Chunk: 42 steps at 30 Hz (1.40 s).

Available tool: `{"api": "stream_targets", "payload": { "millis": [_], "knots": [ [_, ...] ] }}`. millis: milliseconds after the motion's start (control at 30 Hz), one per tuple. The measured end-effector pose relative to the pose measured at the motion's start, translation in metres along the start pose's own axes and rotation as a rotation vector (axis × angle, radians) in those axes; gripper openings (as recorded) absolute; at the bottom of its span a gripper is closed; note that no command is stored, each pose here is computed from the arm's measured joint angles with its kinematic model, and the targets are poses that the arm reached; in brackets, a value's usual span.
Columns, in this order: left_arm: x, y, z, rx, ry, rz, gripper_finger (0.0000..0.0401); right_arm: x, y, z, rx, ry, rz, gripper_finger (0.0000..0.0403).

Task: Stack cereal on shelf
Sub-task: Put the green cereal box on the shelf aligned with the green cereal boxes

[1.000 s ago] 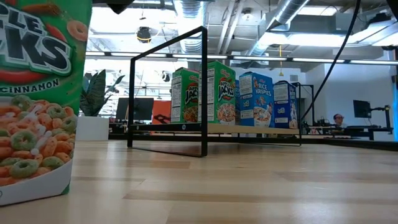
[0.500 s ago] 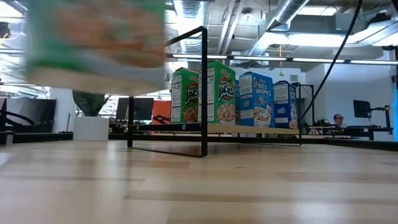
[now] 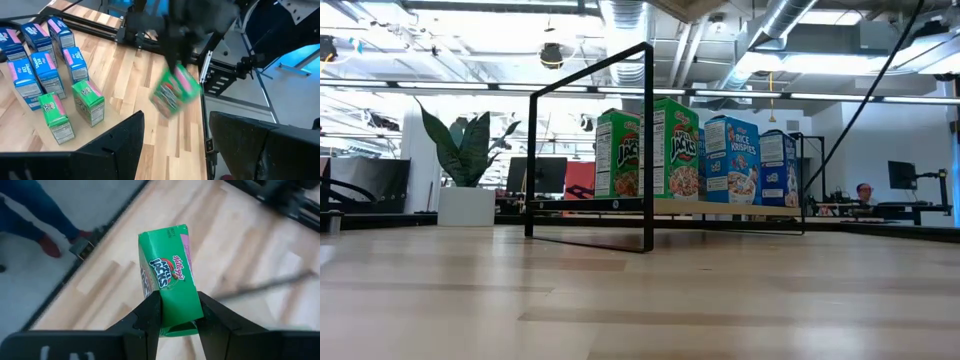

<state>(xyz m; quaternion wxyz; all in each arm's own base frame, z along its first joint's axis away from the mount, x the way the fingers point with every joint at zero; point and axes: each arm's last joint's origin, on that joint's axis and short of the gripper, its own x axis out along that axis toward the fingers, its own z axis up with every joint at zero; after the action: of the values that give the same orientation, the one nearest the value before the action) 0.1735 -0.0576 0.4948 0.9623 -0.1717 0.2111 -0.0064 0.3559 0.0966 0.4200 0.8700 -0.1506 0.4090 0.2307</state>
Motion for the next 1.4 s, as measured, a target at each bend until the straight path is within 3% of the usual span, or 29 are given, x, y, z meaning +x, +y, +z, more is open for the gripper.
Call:
{"api": "stream_targets", "payload": {
  "millis": [267,467,600,767,967,1067,1267,1400],
  "knots": [
    [0.0,-0.002,0.001,0.031,0.002,-0.039,0.0215,-0.06,-0.026,-0.036,0.078,0.058,-0.069,0.0134],
    [0.0,-0.002,0.001,0.144,0.004,-0.051,0.0215,-0.05,-0.024,-0.081,0.214,0.195,-0.041,0.0134],
    [0.0,-0.002,0.001,0.2,-0.005,-0.034,0.0215,-0.04,-0.008,-0.112,0.265,0.136,-0.049,0.0134],
    [0.0,0.0,0.004,0.232,-0.062,0.058,0.0215,-0.006,0.007,-0.141,0.134,-0.017,-0.085,0.0134],
    [-0.001,0.005,0.007,0.204,-0.136,0.226,0.0215,0.029,-0.01,-0.167,-0.039,0.026,-0.114,0.0134],
    [-0.001,0.006,0.008,0.158,-0.155,0.26,0.0215,0.04,-0.027,-0.176,-0.064,0.073,-0.111,0.0134],
    [-0.001,0.006,0.008,0.101,-0.165,0.261,0.0215,0.046,-0.051,-0.185,-0.061,0.019,-0.027,0.0134],
    [-0.001,0.006,0.008,0.101,-0.165,0.261,0.0215,0.038,-0.059,-0.184,-0.081,0.006,-0.052,0.0134]
  ]
}}
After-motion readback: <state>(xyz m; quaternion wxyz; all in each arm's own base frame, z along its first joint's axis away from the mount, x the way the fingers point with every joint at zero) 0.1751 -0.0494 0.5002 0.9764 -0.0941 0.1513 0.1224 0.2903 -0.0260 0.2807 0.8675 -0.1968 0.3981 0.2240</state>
